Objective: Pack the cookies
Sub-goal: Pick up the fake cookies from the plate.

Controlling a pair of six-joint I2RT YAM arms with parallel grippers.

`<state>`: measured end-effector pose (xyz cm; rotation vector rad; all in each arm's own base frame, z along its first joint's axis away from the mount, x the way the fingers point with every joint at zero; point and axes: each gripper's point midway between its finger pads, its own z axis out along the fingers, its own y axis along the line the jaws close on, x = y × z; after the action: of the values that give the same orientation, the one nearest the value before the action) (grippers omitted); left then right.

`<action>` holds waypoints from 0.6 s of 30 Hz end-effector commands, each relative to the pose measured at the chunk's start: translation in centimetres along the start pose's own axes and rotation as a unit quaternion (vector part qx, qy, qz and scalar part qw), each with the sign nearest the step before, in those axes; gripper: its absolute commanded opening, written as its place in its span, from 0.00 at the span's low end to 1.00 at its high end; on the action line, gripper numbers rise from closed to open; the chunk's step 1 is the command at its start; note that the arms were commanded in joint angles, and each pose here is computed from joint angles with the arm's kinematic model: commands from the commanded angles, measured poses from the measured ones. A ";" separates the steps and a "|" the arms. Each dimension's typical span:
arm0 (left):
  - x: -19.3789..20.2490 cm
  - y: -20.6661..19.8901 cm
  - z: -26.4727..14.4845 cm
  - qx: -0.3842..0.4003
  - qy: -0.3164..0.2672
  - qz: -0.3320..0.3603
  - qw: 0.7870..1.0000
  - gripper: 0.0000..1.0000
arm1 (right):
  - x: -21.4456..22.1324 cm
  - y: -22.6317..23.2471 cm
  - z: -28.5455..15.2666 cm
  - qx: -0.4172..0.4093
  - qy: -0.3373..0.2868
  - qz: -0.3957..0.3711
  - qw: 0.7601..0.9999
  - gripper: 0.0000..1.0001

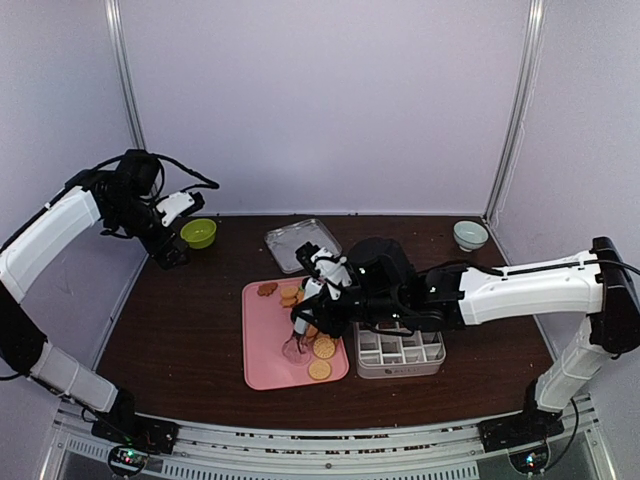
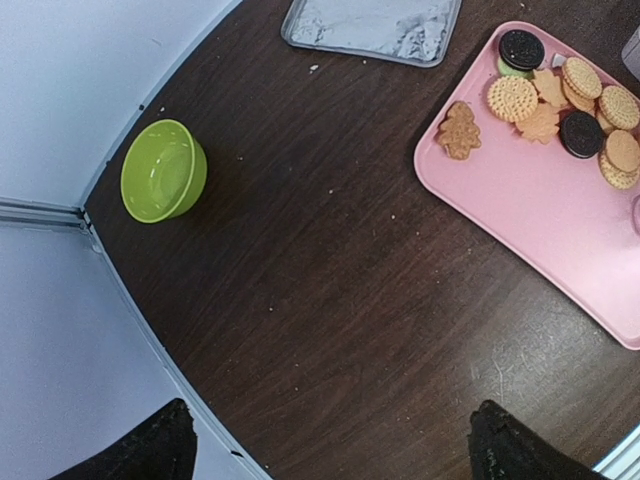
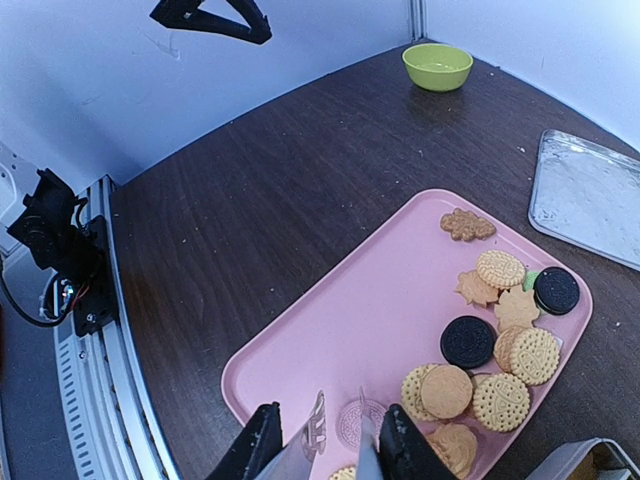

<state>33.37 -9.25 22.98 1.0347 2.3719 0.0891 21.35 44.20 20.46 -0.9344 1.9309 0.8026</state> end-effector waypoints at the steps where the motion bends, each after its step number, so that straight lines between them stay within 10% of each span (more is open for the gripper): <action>1: -0.6 0.3 0.4 -0.003 -0.010 0.002 1.000 0.98 | -2.4 0.5 -0.1 0.009 -0.036 -0.013 0.999 0.33; 18: -0.8 -0.2 0.6 0.015 -0.009 0.003 1.000 0.98 | -0.9 0.8 1.1 0.015 -0.030 -0.015 0.999 0.39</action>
<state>33.42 -9.55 22.32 1.0482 2.3891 0.0645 21.09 45.14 19.89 -0.9365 1.9153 0.7747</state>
